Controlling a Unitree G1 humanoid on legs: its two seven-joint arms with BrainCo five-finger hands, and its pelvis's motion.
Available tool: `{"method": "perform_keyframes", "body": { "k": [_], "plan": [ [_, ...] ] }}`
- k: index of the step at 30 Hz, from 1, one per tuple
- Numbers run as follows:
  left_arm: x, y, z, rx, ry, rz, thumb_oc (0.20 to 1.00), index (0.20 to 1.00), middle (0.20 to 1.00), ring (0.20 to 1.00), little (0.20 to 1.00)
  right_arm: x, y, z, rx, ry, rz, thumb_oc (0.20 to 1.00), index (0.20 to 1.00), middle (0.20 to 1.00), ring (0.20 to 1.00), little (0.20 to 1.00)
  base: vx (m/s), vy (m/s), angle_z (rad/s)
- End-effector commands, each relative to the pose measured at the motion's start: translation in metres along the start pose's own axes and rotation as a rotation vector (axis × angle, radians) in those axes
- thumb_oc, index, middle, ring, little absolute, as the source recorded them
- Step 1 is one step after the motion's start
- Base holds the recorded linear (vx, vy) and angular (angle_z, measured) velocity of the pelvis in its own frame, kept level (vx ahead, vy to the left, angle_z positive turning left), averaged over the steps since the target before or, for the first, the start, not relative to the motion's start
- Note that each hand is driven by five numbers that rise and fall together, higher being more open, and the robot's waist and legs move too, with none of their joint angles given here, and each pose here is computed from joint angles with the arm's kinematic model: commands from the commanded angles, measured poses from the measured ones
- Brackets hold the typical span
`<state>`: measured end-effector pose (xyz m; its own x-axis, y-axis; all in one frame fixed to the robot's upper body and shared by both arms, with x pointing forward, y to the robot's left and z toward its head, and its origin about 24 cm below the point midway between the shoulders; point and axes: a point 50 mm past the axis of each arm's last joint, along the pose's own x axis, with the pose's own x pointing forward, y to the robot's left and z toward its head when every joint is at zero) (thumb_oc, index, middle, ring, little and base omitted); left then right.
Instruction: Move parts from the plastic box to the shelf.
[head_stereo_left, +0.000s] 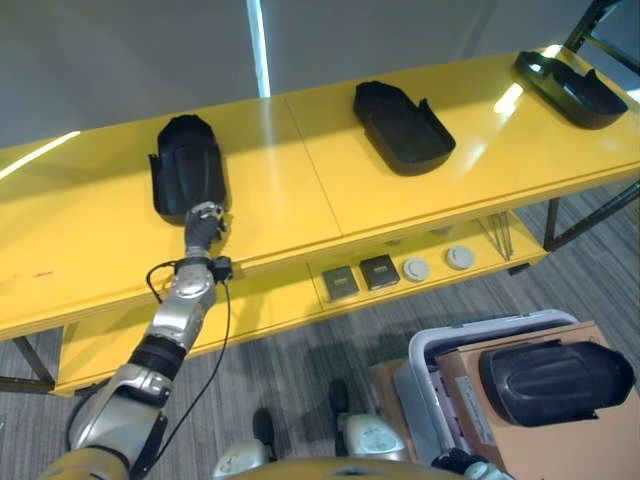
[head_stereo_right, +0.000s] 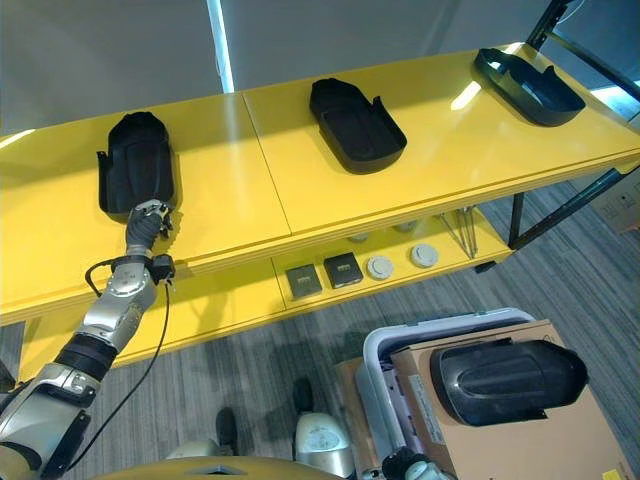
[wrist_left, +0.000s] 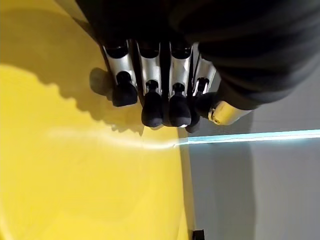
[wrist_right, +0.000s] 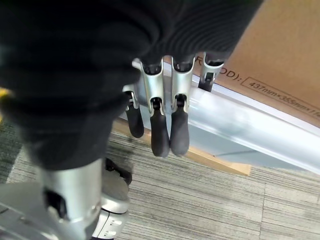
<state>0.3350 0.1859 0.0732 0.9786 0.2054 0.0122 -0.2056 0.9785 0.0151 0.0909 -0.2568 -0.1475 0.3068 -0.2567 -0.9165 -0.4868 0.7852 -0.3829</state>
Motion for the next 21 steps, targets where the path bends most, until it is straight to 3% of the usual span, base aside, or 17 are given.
{"method": "perform_keyframes", "body": {
  "k": [1,6,7,8,9,19,21],
  "plan": [
    [0.016,0.010,0.012,0.042,-0.047,0.043,0.200,0.200,0.200,0.200,0.200,0.000,-0.007,0.016,-0.032,-0.052,-0.012,1.000,1.000,1.000,1.000,1.000,0.00,0.000,0.00],
    [0.010,-0.005,0.025,-0.006,-0.123,-0.111,0.200,0.200,0.200,0.200,0.200,0.001,-0.004,0.016,-0.021,-0.050,-0.011,1.000,1.000,1.000,1.000,1.000,0.00,0.000,0.00],
    [0.006,-0.011,0.029,-0.013,-0.145,-0.159,0.319,0.319,0.319,0.319,0.319,0.001,-0.003,0.016,-0.015,-0.048,-0.011,1.000,1.000,1.000,1.000,1.000,0.00,0.000,0.00],
    [0.001,-0.017,0.033,-0.024,-0.166,-0.208,0.837,0.837,0.837,0.837,0.837,0.001,-0.003,0.016,-0.007,-0.047,-0.011,1.000,1.000,1.000,1.000,1.000,0.00,0.000,0.00],
    [-0.007,-0.025,0.038,-0.050,-0.185,-0.274,1.000,1.000,1.000,1.000,1.000,0.001,-0.003,0.015,0.003,-0.045,-0.010,1.000,1.000,1.000,1.000,1.000,0.00,0.000,0.00],
    [-0.092,-0.058,0.067,-0.363,-0.231,-0.905,1.000,1.000,1.000,1.000,1.000,0.001,-0.009,0.002,0.080,0.010,-0.030,1.000,1.000,1.000,1.000,1.000,0.02,-0.018,0.00],
    [-0.098,-0.059,0.069,-0.404,-0.235,-0.954,1.000,1.000,1.000,1.000,1.000,0.001,-0.011,0.000,0.084,0.016,-0.034,1.000,1.000,1.000,1.000,1.000,-0.01,-0.003,-0.02]
  ]
}}
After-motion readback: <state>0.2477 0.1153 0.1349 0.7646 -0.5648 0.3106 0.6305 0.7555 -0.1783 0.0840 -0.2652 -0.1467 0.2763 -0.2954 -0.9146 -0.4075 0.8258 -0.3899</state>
